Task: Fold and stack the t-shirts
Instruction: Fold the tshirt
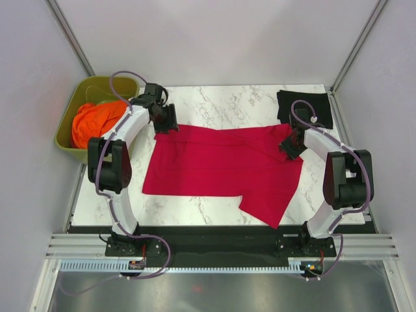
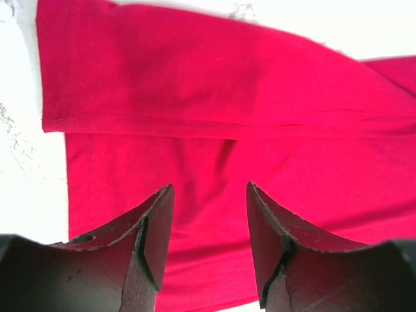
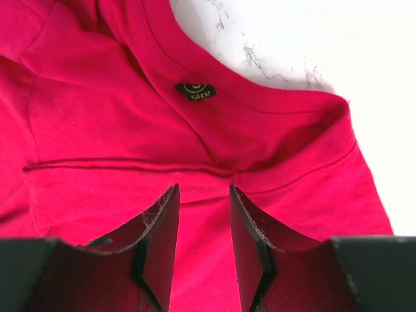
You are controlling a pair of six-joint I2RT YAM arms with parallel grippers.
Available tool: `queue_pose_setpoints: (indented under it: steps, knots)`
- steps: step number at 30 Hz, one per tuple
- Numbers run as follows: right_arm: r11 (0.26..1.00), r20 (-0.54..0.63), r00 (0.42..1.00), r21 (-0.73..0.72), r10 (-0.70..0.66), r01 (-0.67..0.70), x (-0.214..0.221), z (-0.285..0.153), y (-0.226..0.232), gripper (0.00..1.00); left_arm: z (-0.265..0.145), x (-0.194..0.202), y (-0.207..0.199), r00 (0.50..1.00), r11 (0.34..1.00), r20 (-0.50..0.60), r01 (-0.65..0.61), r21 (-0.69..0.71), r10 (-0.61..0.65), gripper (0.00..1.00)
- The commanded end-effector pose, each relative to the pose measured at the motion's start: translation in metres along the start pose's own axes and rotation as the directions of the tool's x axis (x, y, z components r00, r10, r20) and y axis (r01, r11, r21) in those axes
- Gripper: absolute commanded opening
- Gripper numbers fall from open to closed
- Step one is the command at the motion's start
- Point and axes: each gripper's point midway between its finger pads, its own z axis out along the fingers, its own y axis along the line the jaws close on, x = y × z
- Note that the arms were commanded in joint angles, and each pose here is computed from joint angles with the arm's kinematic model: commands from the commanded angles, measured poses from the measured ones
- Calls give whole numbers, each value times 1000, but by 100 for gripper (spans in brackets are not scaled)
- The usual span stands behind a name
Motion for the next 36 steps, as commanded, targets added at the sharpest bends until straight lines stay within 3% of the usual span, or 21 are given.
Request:
queue_pose_setpoints:
  steps: [1, 12, 15, 16, 19, 22, 36]
  knots:
    - [1000, 44, 999, -19, 14, -13, -5, 9, 4, 45, 6, -7, 18, 1000, 999, -1, -13, -31, 13, 56]
    - [1000, 112, 994, -1, -5, 5, -5, 28, -13, 44, 18, -11, 46, 1000, 989, 0, -22, -147, 23, 57]
    - [1000, 115, 993, -12, -19, 20, -4, 30, -11, 32, 18, -15, 54, 1000, 984, 8, -20, -177, 22, 57]
    - [1000, 123, 992, -18, -21, 23, -6, 29, -10, 21, 17, -16, 56, 1000, 983, 10, -17, -184, 20, 56]
    - [999, 158, 987, -26, -31, 35, -15, 21, -6, 5, 14, -23, 66, 999, 972, 34, -4, -234, 13, 55]
    - [998, 181, 983, -52, -33, 43, -23, 11, 0, 0, 13, -30, 70, 999, 965, 52, 1, -263, 13, 53]
    - [992, 162, 986, -102, -52, 69, -21, 3, 12, 0, 41, -24, 84, 996, 945, 42, 83, -316, -73, 45]
